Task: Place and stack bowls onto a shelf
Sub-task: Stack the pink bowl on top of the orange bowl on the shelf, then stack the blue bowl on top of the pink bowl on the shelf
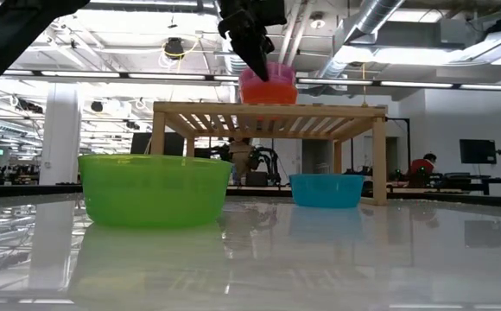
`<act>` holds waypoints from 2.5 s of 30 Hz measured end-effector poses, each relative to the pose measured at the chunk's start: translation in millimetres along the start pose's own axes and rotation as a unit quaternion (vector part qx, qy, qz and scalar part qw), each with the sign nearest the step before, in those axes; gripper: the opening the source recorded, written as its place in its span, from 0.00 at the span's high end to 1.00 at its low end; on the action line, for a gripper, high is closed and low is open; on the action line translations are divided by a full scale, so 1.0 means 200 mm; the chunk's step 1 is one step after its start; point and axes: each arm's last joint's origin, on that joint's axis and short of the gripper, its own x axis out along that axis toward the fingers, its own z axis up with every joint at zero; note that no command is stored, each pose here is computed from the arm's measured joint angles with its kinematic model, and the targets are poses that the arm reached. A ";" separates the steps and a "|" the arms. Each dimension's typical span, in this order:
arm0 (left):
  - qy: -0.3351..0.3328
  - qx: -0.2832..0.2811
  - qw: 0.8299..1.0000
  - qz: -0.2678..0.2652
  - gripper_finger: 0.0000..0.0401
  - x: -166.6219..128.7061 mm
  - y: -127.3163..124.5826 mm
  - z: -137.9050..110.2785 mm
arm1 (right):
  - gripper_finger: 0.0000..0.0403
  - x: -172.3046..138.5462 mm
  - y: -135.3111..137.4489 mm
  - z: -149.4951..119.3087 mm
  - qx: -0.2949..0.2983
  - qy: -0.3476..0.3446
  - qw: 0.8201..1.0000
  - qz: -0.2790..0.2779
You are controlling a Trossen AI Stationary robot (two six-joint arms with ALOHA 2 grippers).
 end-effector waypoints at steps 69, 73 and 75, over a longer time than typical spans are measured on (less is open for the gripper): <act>0.042 0.048 0.998 -0.015 0.66 1.00 -0.68 0.24 | 0.83 0.01 0.02 -0.01 0.004 0.024 0.999 0.022; 0.031 0.039 0.998 -0.030 0.66 0.97 -0.70 0.25 | 0.83 0.01 0.02 -0.01 0.002 0.026 0.999 0.024; 0.026 0.033 0.999 -0.035 0.66 0.96 -0.71 0.26 | 0.83 0.01 0.02 -0.01 0.001 0.027 0.999 0.026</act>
